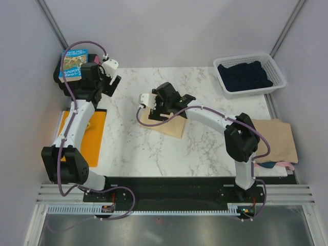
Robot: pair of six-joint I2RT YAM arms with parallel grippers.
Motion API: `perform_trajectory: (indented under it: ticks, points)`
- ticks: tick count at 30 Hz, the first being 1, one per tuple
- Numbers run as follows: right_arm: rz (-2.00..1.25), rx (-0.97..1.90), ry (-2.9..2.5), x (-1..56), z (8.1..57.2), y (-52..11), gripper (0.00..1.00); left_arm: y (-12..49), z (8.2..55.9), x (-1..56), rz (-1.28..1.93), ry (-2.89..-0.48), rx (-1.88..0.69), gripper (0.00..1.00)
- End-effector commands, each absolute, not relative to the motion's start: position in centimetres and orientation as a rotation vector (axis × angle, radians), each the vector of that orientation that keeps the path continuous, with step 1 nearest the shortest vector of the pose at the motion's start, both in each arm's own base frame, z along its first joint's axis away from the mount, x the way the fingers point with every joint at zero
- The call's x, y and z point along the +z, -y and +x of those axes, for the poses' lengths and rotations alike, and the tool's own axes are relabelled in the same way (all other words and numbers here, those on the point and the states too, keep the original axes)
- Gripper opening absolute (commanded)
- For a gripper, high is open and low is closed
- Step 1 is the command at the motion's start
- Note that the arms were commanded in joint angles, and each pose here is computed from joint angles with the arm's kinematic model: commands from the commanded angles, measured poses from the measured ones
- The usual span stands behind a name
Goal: Fold and stack the t-shirts
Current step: Put the neatly folded tshirt into the corner of the board with the right arm
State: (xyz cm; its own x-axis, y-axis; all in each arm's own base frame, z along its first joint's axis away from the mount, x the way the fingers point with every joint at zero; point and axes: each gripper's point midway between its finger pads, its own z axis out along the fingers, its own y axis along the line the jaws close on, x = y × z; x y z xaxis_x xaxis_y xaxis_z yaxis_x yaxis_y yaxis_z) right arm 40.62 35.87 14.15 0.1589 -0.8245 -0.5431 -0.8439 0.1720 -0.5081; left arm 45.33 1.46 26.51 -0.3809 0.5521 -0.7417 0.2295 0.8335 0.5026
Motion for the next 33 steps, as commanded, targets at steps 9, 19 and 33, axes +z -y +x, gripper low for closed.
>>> perform_trajectory:
  ticks: [9,19,33]
  points:
    - [-1.716,0.329,-1.828,8.5,30.0,-36.1,0.98,-1.9,42.9,29.1,0.547,-1.921,0.405,0.98]
    - [-1.627,0.098,-1.849,4.4,33.2,-34.6,0.97,-2.0,42.2,29.4,0.562,-1.915,0.413,0.98]
    - [-1.606,-0.001,-1.853,1.7,36.5,-34.8,0.85,-2.0,44.4,30.0,0.588,-1.904,0.434,0.98]
